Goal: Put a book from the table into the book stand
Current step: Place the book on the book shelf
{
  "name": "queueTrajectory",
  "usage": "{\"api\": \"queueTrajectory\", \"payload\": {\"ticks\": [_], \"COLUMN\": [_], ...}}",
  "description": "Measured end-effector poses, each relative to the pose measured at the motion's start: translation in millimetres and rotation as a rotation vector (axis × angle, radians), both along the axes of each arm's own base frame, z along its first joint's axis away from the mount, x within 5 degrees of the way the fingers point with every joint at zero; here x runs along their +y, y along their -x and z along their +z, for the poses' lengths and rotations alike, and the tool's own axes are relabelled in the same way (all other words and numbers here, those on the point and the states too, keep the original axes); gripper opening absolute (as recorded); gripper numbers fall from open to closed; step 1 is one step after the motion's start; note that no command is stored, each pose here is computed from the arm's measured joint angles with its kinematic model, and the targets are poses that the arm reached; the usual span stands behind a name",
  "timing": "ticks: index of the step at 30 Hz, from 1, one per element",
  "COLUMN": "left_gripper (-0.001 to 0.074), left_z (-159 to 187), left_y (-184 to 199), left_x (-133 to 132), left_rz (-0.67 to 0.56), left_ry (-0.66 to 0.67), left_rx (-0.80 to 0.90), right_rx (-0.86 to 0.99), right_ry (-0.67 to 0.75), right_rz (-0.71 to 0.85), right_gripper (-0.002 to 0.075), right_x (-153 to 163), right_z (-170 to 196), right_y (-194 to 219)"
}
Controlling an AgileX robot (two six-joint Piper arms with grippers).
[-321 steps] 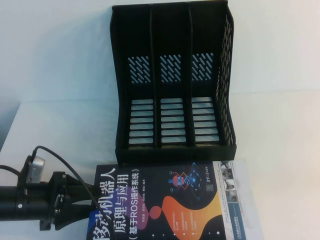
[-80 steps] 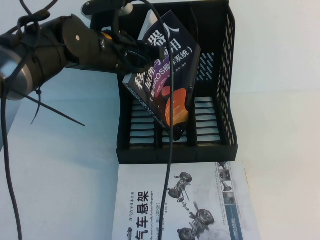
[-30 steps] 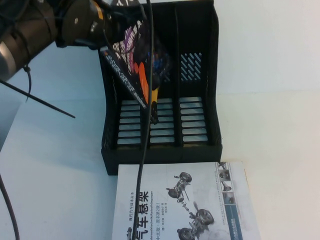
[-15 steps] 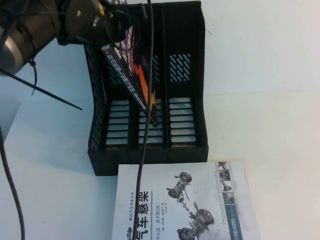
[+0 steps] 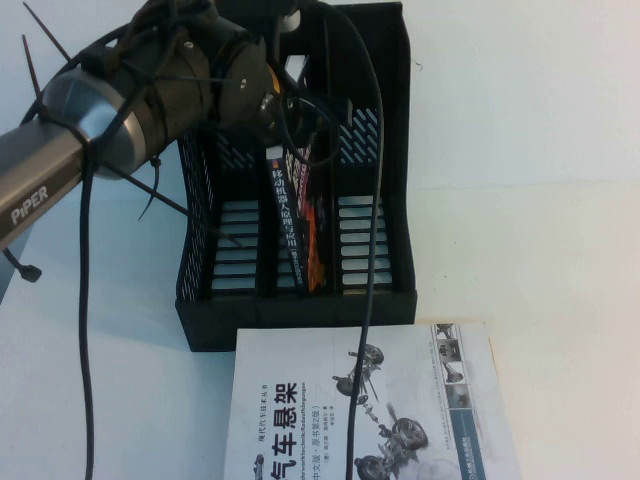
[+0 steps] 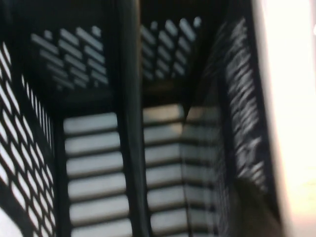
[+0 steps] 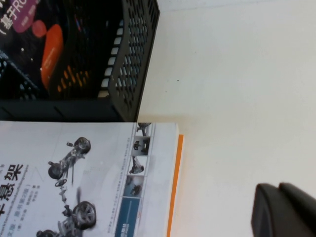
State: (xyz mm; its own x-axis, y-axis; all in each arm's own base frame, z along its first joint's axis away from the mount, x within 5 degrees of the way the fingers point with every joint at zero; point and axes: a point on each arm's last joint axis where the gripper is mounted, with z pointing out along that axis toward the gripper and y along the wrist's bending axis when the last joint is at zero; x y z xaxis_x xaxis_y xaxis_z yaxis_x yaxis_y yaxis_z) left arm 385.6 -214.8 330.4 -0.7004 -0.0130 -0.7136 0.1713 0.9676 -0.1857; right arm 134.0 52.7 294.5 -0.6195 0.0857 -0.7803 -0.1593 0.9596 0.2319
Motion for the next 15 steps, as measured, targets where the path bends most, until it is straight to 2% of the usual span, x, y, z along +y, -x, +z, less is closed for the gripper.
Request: {"api": "queueTrajectory", "payload": {"ticks": [4, 7, 10, 12, 15], "left_gripper": [0.0452, 0.0544, 0.0524, 0.0469, 0.0328], "left_z": [7, 11, 22, 34, 61], "left_y": [-2, -2, -1, 2, 8], "left_x": [1, 2, 4, 8, 17], "left_rz": [0.002, 0.005, 0.011, 0.020, 0.044], "left_ry": [0.008, 0.007, 0.000, -0.018, -0.055], "left_rx": [-0.051, -0.060, -0.078, -0.095, -0.138], "right_rx": [0.022, 0.035, 0.043, 0.048, 0.055], "right_ry": [0.010, 0.013, 0.013, 0.016, 0.019], "right_rz": [-0.003, -0.005, -0.006, -0.007, -0.007], "right_gripper": [-0.0002, -0.0002, -0.0002, -0.0002, -0.0002], "right_x": [-1, -1, -1, -1, -2], "right_z": [-2, -3, -3, -4, -4], "right_y": [1, 2, 2, 2, 3]}}
